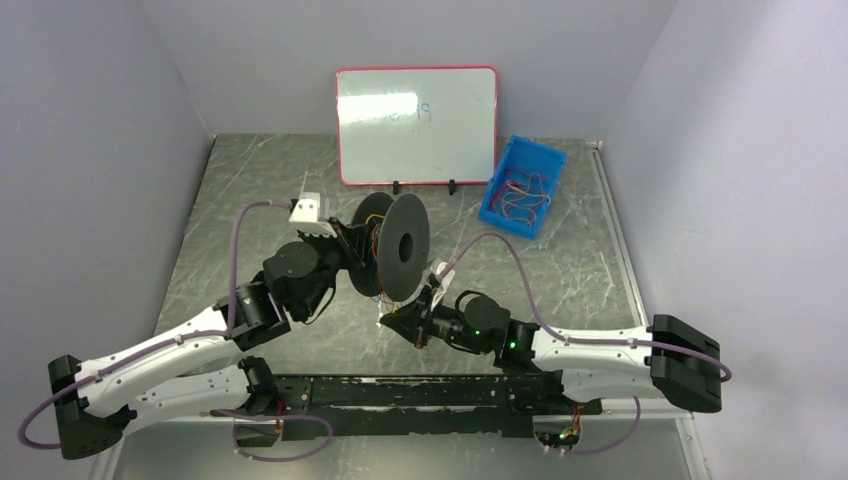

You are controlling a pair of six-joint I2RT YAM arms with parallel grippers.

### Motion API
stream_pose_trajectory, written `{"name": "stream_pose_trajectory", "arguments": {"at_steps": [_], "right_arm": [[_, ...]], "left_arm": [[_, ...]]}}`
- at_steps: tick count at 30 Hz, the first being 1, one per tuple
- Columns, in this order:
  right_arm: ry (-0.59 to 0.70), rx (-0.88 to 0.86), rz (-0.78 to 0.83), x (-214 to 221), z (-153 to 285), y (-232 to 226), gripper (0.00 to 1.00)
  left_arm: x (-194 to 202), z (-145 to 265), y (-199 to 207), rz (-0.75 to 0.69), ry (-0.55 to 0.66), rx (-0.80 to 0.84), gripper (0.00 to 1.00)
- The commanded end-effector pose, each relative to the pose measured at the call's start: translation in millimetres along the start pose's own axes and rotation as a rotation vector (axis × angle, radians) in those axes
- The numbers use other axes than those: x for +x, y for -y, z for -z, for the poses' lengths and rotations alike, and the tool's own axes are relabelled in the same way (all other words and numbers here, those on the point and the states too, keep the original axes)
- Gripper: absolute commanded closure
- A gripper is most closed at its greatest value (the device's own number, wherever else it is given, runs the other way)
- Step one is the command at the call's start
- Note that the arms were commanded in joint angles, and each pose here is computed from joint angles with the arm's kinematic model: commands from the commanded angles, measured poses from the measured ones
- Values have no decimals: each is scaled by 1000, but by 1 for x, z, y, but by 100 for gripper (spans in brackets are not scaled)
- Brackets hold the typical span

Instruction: Wrap the cables

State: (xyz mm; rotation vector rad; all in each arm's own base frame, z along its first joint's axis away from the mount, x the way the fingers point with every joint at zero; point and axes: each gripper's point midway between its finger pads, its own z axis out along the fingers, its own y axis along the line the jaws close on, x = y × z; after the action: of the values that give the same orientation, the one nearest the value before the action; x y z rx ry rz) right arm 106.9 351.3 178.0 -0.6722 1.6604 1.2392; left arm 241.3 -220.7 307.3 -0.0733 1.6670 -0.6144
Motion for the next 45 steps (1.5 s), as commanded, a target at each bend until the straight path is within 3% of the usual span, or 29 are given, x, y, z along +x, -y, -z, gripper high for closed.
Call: {"name": "stream_pose_trajectory", "arguments": {"at_steps": [1,16,28,45], "right_arm": [[42,40,-33,-21,-9,-12,100],[174,314,-145,-62,-30,17,100],[270,598,-124,-53,-23,64,100],[290,958,115,-34,10,125,100]], "left_arm": [[-38,-5,-11,100,182,-87,93],[34,-11,-50,35,67,-224,93],[86,-12,-47,240,-67,-243,93],[169,-15,-25,440,-310,-173,93]]}}
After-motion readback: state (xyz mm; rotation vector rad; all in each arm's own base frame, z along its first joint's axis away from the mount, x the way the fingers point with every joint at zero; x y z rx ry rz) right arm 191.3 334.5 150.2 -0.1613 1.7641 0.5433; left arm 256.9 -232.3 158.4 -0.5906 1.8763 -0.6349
